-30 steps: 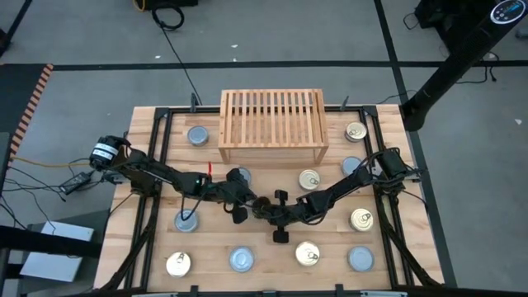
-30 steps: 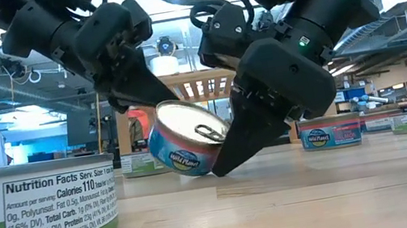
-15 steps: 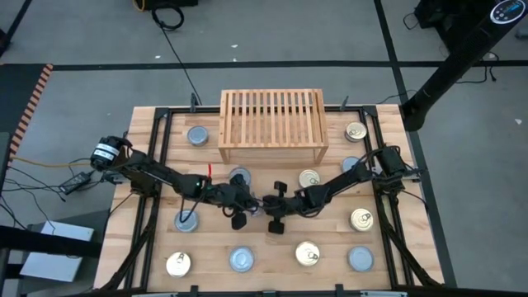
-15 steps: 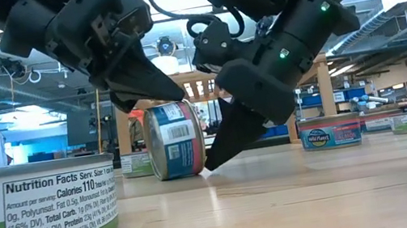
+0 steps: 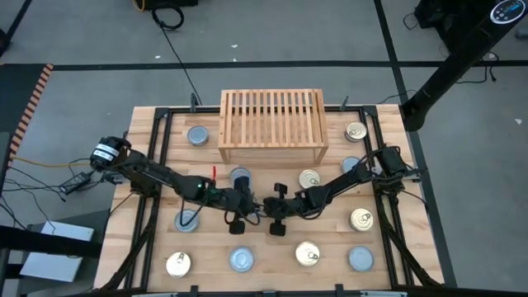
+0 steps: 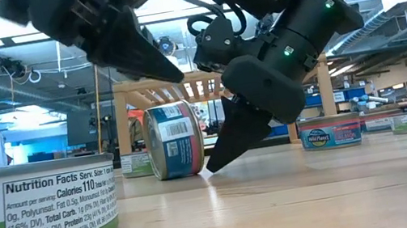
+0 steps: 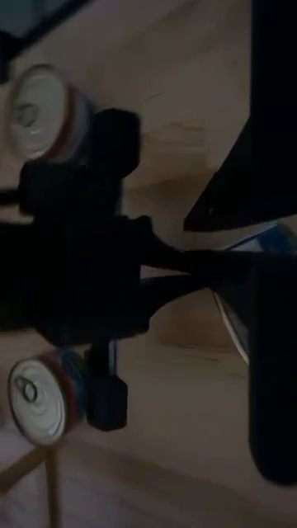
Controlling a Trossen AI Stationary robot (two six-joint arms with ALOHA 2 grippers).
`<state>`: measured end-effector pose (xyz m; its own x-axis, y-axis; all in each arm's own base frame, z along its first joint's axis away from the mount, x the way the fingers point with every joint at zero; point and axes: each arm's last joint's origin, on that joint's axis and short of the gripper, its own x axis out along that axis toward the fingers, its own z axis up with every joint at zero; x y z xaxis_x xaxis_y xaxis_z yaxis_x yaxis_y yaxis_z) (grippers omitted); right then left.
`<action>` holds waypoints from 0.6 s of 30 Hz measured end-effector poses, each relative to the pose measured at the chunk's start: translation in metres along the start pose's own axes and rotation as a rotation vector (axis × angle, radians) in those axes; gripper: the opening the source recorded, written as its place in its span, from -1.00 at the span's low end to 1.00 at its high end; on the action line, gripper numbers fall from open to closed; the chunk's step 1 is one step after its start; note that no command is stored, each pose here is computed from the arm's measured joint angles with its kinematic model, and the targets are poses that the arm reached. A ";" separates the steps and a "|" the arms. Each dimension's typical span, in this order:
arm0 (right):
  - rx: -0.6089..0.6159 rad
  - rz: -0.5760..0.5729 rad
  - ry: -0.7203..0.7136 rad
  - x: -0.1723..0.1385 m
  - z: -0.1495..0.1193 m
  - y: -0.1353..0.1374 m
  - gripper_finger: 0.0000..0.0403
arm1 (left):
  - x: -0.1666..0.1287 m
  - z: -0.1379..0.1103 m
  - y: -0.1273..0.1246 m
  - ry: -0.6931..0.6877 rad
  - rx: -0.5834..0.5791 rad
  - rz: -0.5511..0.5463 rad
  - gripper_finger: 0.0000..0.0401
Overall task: Stack canned seafood by type on shelf
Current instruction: Put the blue pink tuna can on the shelf
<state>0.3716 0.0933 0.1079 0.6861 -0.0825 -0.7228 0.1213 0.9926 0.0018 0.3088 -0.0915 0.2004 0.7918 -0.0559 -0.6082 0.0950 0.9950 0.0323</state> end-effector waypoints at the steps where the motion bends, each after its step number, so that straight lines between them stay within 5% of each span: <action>1: 0.000 0.002 -0.001 0.000 0.000 0.000 -0.95 | -0.002 0.004 -0.001 0.027 0.030 0.002 -0.65; 10: -0.008 0.008 0.005 -0.001 -0.001 0.003 -0.95 | -0.016 0.021 -0.006 0.178 0.262 0.041 -0.14; 18: -0.055 0.146 0.115 -0.019 -0.006 0.017 -0.94 | -0.016 0.019 -0.004 0.206 0.328 0.092 0.21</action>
<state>0.3562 0.1127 0.1178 0.6068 0.0705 -0.7917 -0.0149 0.9969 0.0774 0.3070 -0.0959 0.2252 0.6717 0.0836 -0.7361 0.2430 0.9138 0.3255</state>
